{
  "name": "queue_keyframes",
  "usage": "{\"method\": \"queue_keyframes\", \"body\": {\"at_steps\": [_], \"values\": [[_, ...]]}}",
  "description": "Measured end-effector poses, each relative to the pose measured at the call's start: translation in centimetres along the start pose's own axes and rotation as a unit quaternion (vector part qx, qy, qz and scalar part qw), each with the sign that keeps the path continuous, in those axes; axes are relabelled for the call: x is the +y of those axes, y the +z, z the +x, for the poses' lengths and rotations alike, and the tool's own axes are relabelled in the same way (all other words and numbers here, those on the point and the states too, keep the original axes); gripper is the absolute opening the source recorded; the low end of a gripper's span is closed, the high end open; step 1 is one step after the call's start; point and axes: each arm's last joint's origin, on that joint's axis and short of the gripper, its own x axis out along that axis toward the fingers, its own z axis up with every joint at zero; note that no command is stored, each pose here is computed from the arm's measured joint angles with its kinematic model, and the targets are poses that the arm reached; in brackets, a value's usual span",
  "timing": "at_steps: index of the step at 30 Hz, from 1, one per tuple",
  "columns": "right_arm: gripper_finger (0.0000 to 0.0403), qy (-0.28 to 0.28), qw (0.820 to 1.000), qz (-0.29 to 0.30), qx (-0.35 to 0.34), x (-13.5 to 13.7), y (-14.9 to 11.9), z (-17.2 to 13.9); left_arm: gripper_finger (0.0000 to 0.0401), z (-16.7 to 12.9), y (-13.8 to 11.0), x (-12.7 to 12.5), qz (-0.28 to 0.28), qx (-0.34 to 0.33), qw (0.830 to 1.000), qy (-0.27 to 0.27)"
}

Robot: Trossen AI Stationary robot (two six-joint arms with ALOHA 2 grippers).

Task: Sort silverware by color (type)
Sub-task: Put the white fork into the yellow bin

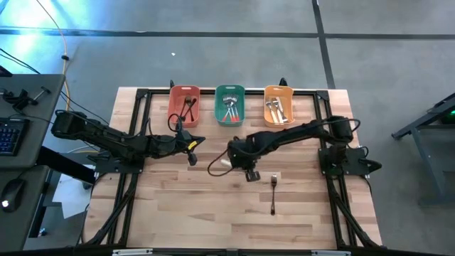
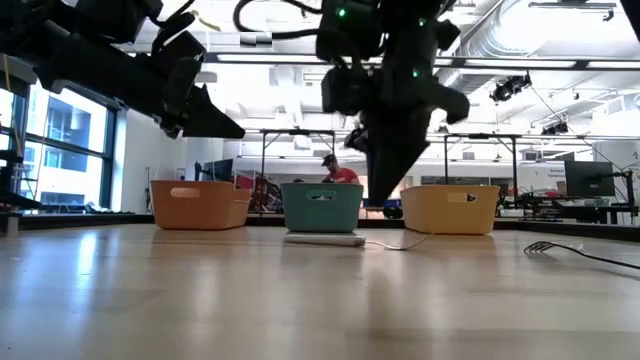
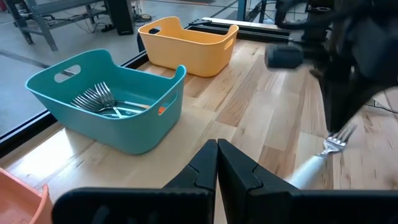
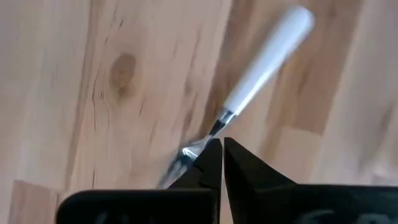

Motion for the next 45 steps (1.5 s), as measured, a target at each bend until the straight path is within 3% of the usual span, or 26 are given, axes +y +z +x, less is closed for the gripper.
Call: {"method": "queue_keyframes", "body": {"at_steps": [3, 8, 13, 21, 36, 42, 45], "values": [[0.0001, -0.005, 0.999, 0.028, -0.015, -0.6, -0.1, -1.4, 0.0003, 0.0, 0.0, 0.0, 0.000, 0.000, 1.000, 0.000], [0.0004, -0.004, 0.989, 0.150, -0.015, -1.0, -0.2, -0.7, 0.0003, 0.0, 0.0, 0.0, 0.000, 0.000, 1.000, 0.000], [0.0052, 0.004, 0.968, 0.251, 0.007, 0.0, -0.6, 1.9, 0.0003, 0.0, 0.0, 0.0, -0.006, 0.000, 1.000, 0.000], [0.0117, -0.031, 0.946, 0.321, -0.021, 0.5, 0.2, 3.3, 0.0003, 0.0, 0.0, 0.0, -0.006, -0.001, 1.000, 0.000], [0.0069, -0.068, 0.949, 0.305, 0.035, -0.3, -1.0, 4.1, 0.0003, 0.0, 0.0, 0.0, -0.006, 0.000, 1.000, 0.000], [0.0047, -0.061, 0.983, 0.166, 0.056, -0.6, -1.3, 4.1, 0.0003, 0.0, 0.0, 0.0, -0.005, 0.000, 1.000, 0.000], [0.0031, -0.052, 0.988, 0.137, 0.056, -0.6, -1.2, 4.3, 0.0003, 0.0, 0.0, 0.0, -0.006, 0.000, 1.000, 0.000]]}}
